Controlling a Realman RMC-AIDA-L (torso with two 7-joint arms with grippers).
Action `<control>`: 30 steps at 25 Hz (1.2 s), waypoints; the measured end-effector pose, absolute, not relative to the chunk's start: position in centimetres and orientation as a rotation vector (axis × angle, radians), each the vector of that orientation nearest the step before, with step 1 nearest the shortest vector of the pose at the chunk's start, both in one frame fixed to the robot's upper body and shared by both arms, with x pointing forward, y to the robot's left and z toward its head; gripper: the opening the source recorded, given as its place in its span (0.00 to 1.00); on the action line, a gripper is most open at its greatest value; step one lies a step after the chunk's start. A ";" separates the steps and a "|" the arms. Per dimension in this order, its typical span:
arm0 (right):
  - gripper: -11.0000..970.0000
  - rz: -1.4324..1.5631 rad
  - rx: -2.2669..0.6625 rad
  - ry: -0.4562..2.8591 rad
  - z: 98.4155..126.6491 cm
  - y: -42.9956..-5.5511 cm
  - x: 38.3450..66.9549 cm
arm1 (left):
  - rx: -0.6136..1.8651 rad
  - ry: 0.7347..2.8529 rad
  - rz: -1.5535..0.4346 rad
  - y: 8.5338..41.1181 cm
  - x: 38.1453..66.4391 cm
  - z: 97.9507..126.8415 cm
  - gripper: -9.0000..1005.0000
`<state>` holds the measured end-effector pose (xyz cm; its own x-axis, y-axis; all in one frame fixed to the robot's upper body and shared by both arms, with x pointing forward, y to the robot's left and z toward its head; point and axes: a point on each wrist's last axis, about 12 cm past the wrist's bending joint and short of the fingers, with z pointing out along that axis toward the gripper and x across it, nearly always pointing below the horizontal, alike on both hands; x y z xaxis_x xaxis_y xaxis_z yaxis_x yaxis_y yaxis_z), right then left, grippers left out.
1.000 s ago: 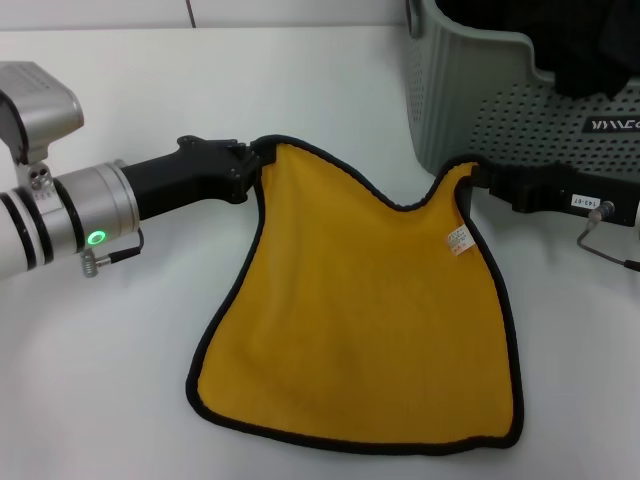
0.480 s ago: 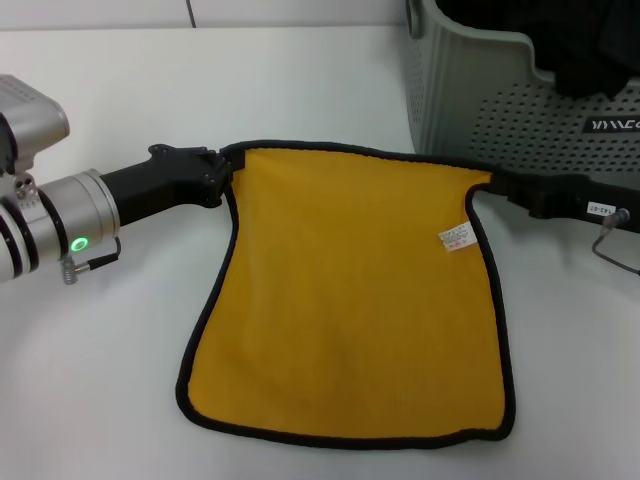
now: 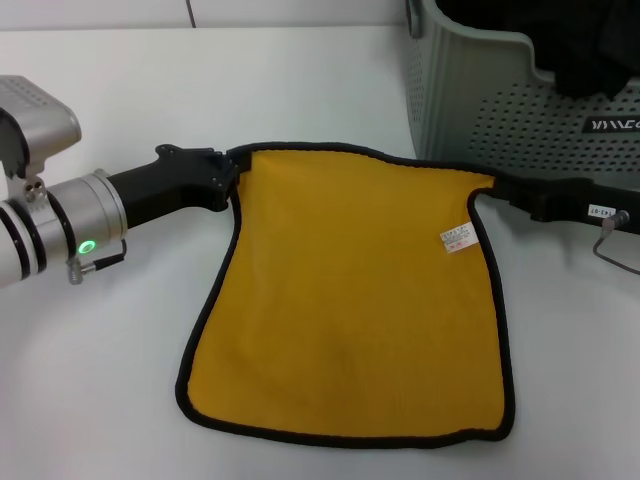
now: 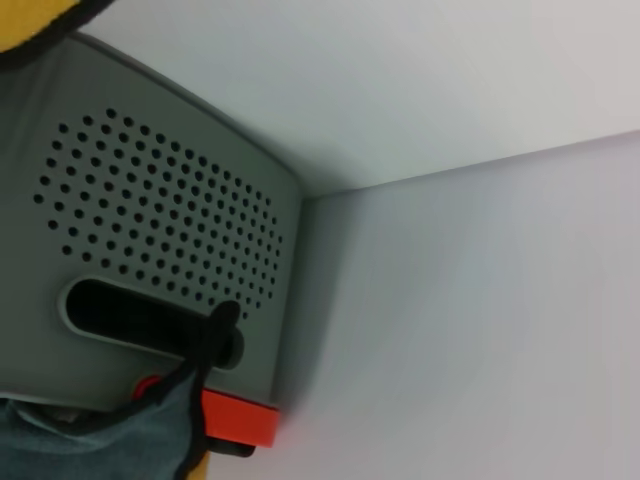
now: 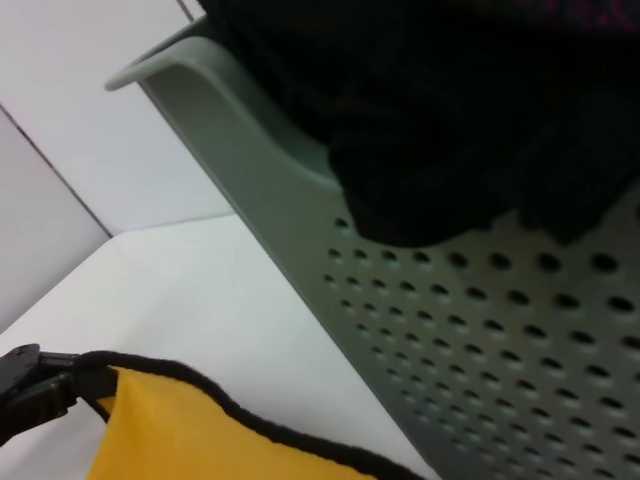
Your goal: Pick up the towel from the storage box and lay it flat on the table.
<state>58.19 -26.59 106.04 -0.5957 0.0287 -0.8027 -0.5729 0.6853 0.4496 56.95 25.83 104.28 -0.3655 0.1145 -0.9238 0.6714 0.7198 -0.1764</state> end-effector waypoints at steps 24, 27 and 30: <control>0.70 0.920 -0.275 1.943 107.7 -32.4 54.1 | 0.448 1.815 -0.672 27.4 56.5 104.9 0.53; 0.73 0.995 -0.337 1.872 108.8 -32.5 53.3 | 0.431 1.771 -0.718 27.7 55.6 105.2 0.53; 0.73 1.103 -0.459 1.742 110.2 -32.3 52.1 | 0.465 1.704 -0.787 27.5 54.7 105.7 0.53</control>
<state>52.06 -32.34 110.23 -0.4438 0.1757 -0.8787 -0.7192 0.5153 0.4662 54.71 27.49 105.69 -0.2765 -0.0939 -0.9564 0.6676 0.6971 -0.2614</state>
